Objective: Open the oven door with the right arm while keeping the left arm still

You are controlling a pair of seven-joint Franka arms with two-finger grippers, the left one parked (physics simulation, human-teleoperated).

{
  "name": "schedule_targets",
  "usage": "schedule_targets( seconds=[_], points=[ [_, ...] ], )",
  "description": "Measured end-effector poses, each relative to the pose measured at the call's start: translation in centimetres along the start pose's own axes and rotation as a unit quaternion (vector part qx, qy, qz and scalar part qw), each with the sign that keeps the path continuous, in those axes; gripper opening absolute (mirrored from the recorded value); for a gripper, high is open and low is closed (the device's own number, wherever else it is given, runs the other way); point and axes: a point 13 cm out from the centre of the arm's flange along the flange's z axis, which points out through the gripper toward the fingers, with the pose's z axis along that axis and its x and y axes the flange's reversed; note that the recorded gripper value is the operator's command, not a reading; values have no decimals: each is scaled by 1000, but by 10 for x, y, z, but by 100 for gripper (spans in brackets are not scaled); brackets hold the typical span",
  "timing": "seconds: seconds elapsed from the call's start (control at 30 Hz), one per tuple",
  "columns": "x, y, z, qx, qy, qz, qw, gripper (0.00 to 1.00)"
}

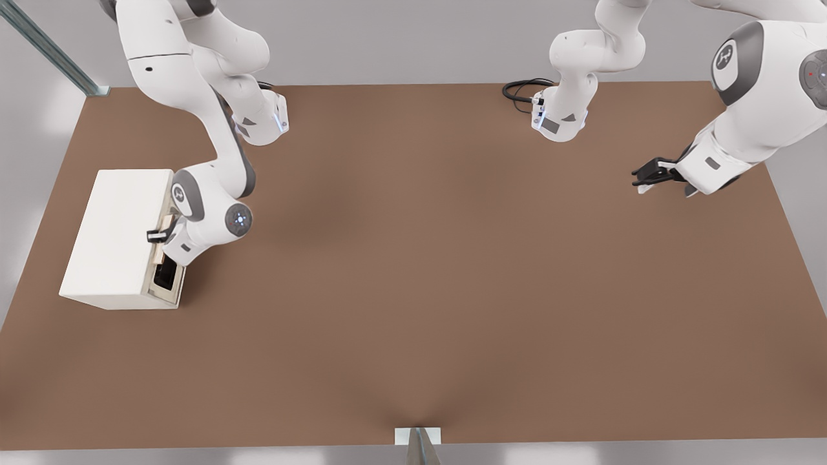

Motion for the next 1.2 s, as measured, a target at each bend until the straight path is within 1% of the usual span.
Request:
schedule_targets(
  seconds=[0.13, 0.37, 0.5, 0.73, 0.8, 0.83, 0.9, 0.93, 0.97, 1.0, 1.03, 1.07, 1.13, 1.17, 1.2],
  points=[
    [-9, 7, 4, 2, -11, 41, 999, 21],
    [-12, 8, 13, 4, -17, 100, 995, 21],
    [-12, 9, 19, 5, -15, 125, 992, 21],
    [-13, 17, 24, 9, -14, 150, 988, 21],
    [-18, 30, 7, 11, -24, 150, 988, 21],
    [-26, 47, -17, 8, -34, 147, 988, 21],
    [-54, 99, -93, -9, -58, 144, 988, 21],
    [-68, 123, -138, -34, -64, 155, 985, 78],
    [-75, 132, -173, -75, -53, 180, 979, 100],
    [-81, 123, -198, -119, -36, 208, 970, 100],
    [-90, 97, -221, -167, -22, 239, 956, 100],
    [-101, 54, -233, -221, -9, 274, 936, 100],
    [-103, -29, -239, -309, 2, 318, 896, 100],
    [-91, -61, -240, -350, 3, 325, 878, 100],
    [-76, -86, -238, -381, 3, 327, 865, 100]
  ],
)
